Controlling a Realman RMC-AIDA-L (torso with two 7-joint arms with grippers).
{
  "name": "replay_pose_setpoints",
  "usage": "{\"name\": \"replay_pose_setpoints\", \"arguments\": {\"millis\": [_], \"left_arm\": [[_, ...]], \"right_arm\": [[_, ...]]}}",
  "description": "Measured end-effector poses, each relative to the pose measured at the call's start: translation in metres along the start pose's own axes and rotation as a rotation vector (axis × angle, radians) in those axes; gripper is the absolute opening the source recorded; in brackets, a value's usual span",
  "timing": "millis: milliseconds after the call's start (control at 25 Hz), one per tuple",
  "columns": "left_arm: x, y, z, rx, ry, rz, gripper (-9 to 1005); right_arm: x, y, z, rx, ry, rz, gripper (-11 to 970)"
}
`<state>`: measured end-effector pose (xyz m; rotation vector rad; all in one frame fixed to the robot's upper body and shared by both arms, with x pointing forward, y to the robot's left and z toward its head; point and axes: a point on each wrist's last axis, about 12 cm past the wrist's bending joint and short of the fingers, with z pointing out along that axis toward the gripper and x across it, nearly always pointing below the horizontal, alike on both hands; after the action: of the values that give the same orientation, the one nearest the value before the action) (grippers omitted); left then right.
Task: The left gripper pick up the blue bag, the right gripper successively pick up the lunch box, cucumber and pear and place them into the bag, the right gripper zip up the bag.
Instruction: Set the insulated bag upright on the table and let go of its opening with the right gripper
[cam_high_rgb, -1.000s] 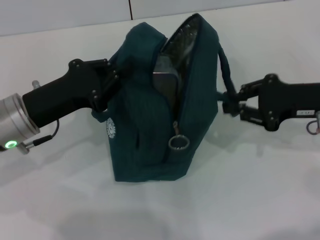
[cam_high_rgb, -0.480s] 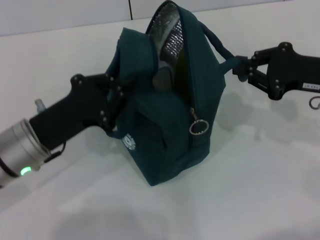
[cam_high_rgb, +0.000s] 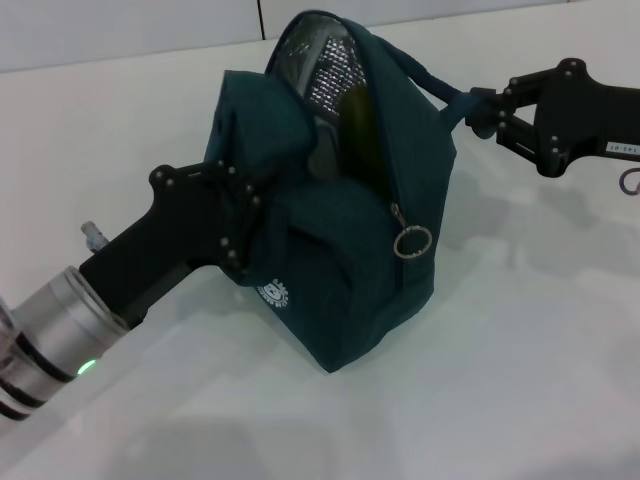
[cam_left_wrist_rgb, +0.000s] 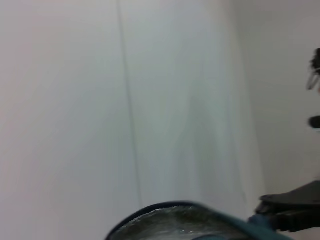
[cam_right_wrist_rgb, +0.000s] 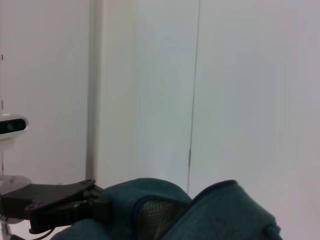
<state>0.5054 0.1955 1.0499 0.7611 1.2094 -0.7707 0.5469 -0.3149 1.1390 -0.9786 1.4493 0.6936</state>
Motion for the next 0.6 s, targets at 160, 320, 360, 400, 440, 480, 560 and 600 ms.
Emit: {"name": "replay_pose_setpoints", "arguments": {"millis": [160,320,360,400,440,480,560,600], "left_arm": [[0.0026,0.002,0.0016,-0.053,0.008,-0.015,46],[0.003,0.0025,0.0017,-0.065,0.009,-0.017,46],[0.0031,0.0025,0.0016,-0.065,0.009,-0.017,46],[0.0031,0.0025,0.0014,-0.066,0.01,-0.015,46],[0.0032,0.0024,0.0013,-0.066,0.01,-0.009,46],[0.0032,0.0024,0.0013,-0.066,0.011,-0.004,46],[0.0035,0.0016,0.0014,-0.062,0.012,0.012,45],[0.0036,0.0013,0.0015,-0.06,0.014,0.017,45]], "right_arm": [[0.0017,-0.001,0.0,0.023,-0.003,0.012,83],[0.0037,0.0004,-0.002,0.028,-0.003,0.025,88],[0.0039,0.0008,-0.0031,0.026,-0.003,0.029,89],[0.0041,0.0012,-0.0045,0.024,-0.003,0.032,90],[0.0042,0.0022,-0.006,0.021,-0.006,0.035,91],[0.0041,0.0028,-0.0069,0.018,-0.009,0.036,92],[0.0039,0.0039,-0.008,0.013,-0.011,0.036,95],[0.0038,0.0042,-0.0082,0.011,-0.011,0.035,96]]}}
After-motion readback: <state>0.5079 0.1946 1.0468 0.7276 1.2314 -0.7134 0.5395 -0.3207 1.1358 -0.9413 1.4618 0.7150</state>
